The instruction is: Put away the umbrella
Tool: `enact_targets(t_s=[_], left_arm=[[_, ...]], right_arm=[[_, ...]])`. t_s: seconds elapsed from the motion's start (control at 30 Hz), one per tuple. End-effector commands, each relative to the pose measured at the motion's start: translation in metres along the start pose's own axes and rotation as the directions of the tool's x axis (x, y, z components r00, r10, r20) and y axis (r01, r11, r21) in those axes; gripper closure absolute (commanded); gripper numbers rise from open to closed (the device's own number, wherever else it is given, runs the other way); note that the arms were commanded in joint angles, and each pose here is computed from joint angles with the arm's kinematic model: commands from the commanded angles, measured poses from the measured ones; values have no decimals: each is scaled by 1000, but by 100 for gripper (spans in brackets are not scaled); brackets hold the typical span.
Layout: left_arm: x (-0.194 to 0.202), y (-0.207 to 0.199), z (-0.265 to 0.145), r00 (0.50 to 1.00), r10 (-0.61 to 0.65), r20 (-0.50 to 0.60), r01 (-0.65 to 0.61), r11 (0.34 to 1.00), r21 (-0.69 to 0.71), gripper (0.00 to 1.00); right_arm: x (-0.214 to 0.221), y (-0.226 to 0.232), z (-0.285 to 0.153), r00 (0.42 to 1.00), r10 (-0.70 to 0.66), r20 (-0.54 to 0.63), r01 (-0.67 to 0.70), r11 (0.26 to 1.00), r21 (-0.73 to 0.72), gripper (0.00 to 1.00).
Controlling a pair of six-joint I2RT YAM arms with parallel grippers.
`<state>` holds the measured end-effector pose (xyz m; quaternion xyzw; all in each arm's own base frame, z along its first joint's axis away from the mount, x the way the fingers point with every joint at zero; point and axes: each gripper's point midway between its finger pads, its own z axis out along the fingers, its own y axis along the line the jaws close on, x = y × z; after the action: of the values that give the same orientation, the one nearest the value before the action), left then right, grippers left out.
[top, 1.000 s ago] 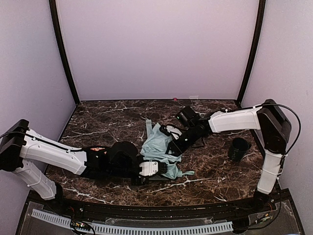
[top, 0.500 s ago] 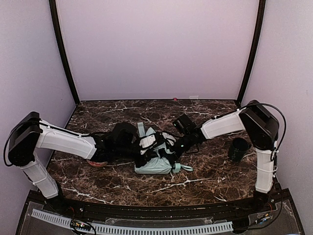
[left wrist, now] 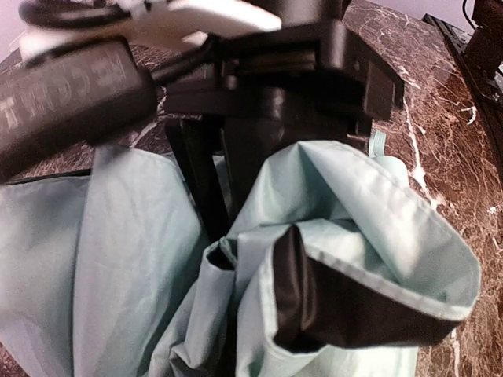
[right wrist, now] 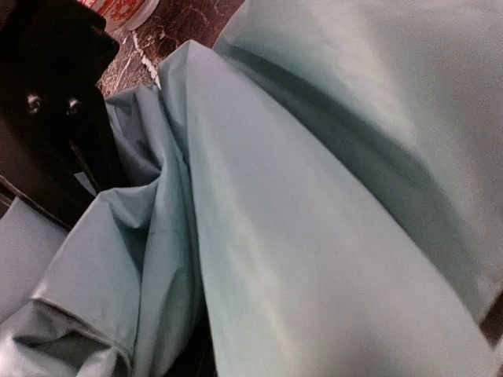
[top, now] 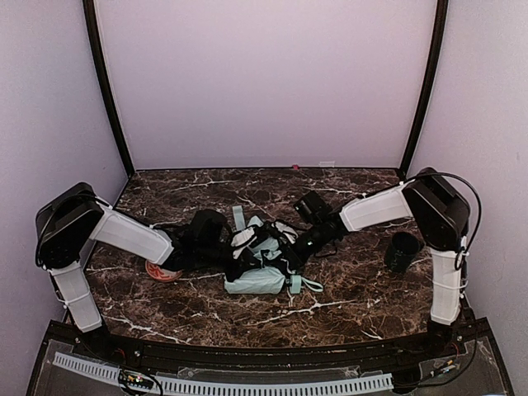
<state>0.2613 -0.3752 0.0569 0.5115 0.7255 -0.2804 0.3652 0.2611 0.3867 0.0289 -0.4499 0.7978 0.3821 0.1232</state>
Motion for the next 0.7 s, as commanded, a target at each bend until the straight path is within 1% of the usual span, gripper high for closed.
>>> enact_targets(t_s=[0.0, 0.07, 0.13, 0.23, 0.3, 0.37, 0.47, 0.57, 0.67], left_arm=[[50, -16, 3, 991, -56, -122, 63, 996, 60, 100], [51, -18, 3, 991, -52, -122, 61, 996, 70, 100], [51, -19, 4, 991, -54, -121, 64, 995, 80, 100], [49, -22, 4, 992, -62, -110, 73, 992, 98, 100], [47, -22, 4, 993, -65, -99, 75, 992, 104, 100], [45, -21, 5, 993, -65, -93, 75, 992, 104, 100], [43, -20, 5, 993, -72, -89, 81, 991, 106, 100], [40, -20, 3, 994, -80, -81, 89, 990, 111, 100], [34, -19, 1, 995, -85, -59, 91, 989, 114, 100]], right_arm=[[-35, 3, -47, 991, 29, 132, -33, 999, 27, 72], [-51, 0, -77, 973, 40, 227, -54, 997, 55, 66], [-47, -2, -90, 964, 45, 263, -70, 994, 86, 63], [-50, 9, -107, 944, -8, 330, -32, 993, 114, 60], [-55, 29, -113, 921, -77, 382, 40, 994, 103, 55], [-54, 52, -108, 901, -159, 403, 135, 987, 88, 48], [-51, 77, -92, 887, -201, 415, 209, 978, 26, 42], [-48, 72, -67, 912, -205, 356, 206, 978, 34, 40], [-43, 62, -53, 926, -184, 329, 181, 983, 39, 41]])
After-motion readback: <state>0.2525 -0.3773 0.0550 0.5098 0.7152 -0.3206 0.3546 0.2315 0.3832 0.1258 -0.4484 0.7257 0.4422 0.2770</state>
